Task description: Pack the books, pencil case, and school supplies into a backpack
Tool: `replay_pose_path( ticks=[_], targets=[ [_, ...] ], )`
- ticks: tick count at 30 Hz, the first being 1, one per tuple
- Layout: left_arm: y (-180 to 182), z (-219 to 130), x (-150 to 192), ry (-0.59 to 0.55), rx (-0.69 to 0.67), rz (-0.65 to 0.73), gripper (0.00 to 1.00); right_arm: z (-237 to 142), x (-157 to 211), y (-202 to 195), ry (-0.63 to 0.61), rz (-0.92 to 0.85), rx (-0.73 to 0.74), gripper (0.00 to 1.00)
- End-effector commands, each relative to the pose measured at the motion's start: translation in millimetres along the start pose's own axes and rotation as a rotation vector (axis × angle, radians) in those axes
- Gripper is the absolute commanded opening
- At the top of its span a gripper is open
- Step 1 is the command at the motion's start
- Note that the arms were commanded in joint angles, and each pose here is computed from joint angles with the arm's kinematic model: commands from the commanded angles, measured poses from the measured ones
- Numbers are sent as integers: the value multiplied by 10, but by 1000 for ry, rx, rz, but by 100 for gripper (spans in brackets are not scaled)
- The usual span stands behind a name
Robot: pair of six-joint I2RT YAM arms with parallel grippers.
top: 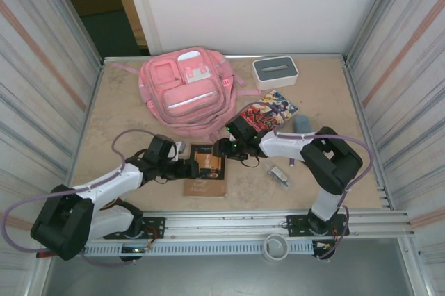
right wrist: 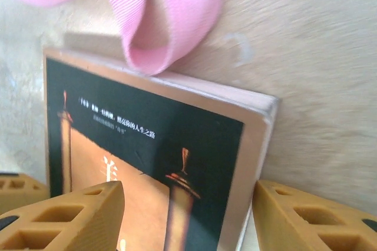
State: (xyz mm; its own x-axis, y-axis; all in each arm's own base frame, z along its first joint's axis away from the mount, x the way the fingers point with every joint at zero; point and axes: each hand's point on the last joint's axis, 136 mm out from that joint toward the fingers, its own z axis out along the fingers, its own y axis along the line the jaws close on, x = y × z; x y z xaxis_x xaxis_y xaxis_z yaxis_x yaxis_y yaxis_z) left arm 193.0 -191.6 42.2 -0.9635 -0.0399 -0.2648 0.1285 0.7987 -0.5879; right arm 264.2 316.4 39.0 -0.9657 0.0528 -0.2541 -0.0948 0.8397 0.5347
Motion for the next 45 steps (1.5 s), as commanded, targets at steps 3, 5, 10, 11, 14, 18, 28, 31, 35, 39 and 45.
replay_pose_path(
  ticks=[3, 5, 10, 11, 14, 18, 28, 31, 35, 39, 45],
  targets=[
    [-100, -43, -188, -77, -2, -1, 69, -251, 151, -215, 7, -48, 81, 62],
    [18, -68, -205, -102, -65, -6, 70, -278, 234, -259, 15, -63, 103, 65],
    [-23, 19, -167, -62, -39, 14, 71, -174, 420, -86, 41, -90, 50, 65],
    [-20, 44, -160, -56, -40, 17, 70, -145, 435, -51, 44, -99, 49, 64],
    [-54, 111, -110, -27, -16, 24, 65, -54, 468, 7, 48, -90, 40, 58],
    [-117, 169, -48, -13, 25, 41, 58, -26, 446, 170, 26, -103, -21, 41],
    [-219, 20, -147, -77, 73, 47, 59, -360, 295, 255, -35, -178, -64, 0],
    [-259, -127, -243, -135, 116, 45, 68, -616, 312, 380, -19, -254, -170, 0],
    [-452, -425, -425, -218, 271, 50, 78, -1107, 235, 579, -70, -324, -309, 0],
    [-700, -727, -599, -313, 427, 86, 90, -1609, 21, 795, -183, -344, -447, 0],
    [-1047, -1056, -818, -383, 561, 167, 99, -2099, -219, 1114, -280, -360, -618, 0]
  ],
)
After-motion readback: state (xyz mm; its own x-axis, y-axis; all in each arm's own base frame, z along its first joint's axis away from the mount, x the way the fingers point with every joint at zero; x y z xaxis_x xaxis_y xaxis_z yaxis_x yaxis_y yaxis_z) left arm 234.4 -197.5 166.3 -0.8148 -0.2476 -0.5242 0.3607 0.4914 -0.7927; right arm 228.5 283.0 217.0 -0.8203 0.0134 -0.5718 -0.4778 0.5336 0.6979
